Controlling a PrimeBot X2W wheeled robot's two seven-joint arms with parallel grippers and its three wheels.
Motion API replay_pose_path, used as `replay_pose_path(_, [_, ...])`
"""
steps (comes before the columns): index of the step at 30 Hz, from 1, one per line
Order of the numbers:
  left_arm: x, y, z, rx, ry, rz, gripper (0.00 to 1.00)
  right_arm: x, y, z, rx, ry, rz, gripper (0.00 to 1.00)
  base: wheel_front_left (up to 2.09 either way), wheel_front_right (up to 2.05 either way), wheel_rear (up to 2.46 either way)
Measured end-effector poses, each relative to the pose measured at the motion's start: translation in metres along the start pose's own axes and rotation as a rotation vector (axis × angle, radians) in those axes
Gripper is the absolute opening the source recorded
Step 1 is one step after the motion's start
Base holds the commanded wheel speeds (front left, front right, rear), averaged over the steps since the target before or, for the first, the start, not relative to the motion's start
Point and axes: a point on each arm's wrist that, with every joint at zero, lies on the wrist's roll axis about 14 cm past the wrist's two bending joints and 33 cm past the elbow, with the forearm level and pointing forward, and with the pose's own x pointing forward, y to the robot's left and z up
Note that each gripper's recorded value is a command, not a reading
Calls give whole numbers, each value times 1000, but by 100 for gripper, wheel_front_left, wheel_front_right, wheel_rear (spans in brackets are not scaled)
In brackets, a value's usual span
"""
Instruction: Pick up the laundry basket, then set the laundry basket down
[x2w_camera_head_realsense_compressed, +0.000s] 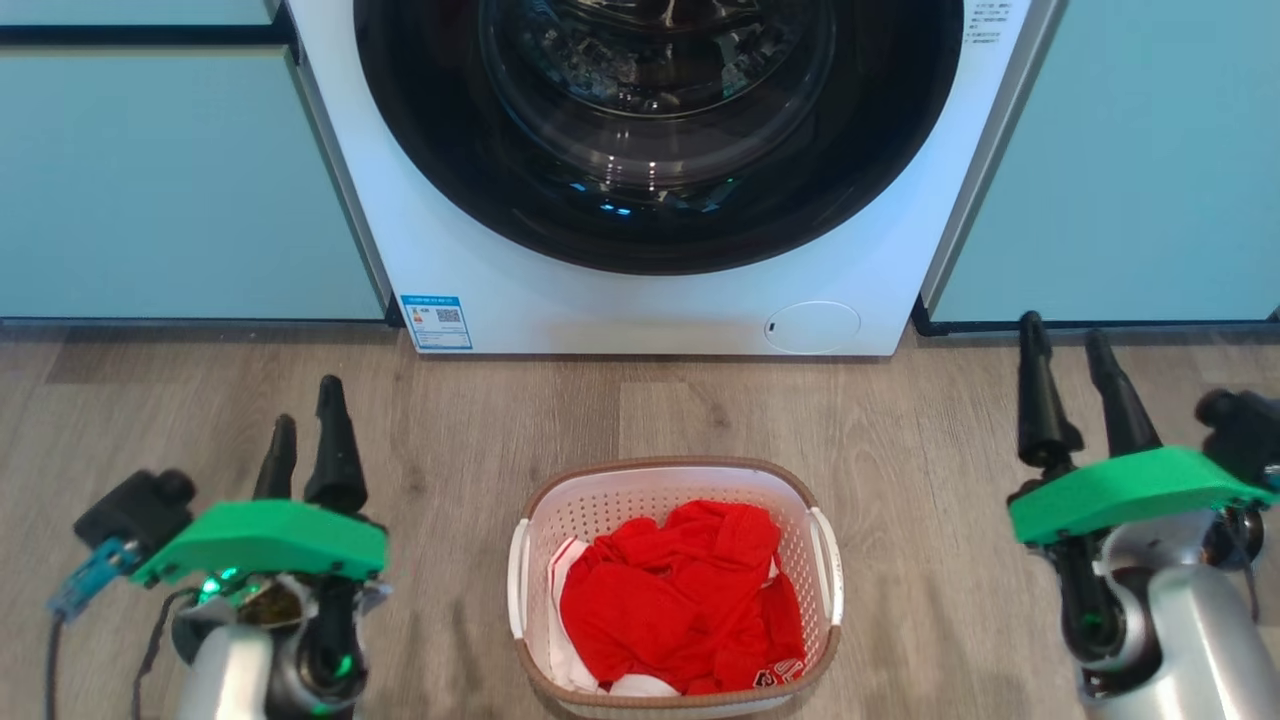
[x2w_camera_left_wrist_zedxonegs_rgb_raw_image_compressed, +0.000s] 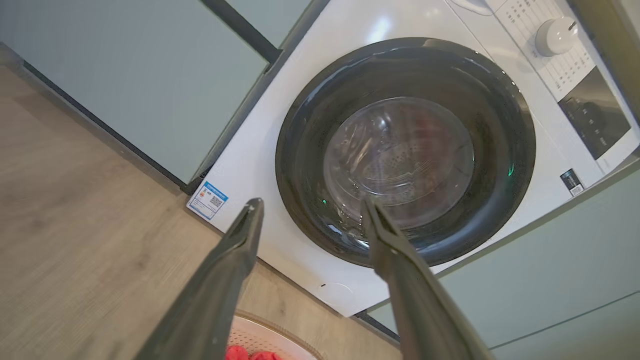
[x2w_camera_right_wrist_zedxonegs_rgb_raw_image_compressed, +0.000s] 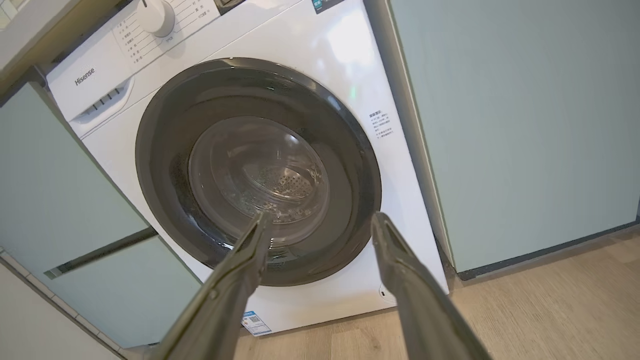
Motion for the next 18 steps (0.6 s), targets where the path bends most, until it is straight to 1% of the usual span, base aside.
replay_pose_path(1, [0, -1, -1, 44, -2, 9, 100, 0, 3, 0, -20, 0, 11, 100, 0, 0, 0])
replay_pose_path(3, [0, -8, -5, 98, 1, 14, 100, 0, 9, -1, -61, 0, 31, 100, 0, 0, 0])
replay_pose_path(5, [0, -15, -9, 138, 2, 4, 100, 0, 10, 0, -86, -5, 36, 100, 0, 0, 0])
replay_pose_path(8, [-2, -16, -17, 187, 14, 4, 100, 0, 15, -1, -134, -3, 54, 100, 0, 0, 0])
replay_pose_path(12, [-3, -27, -23, 285, 9, -43, 100, -1, 21, -4, -190, 2, 77, 100, 0, 0, 0])
replay_pose_path(18, [-3, -54, -26, 497, -35, -119, 100, -2, 26, -5, -278, -3, 107, 100, 0, 0, 0])
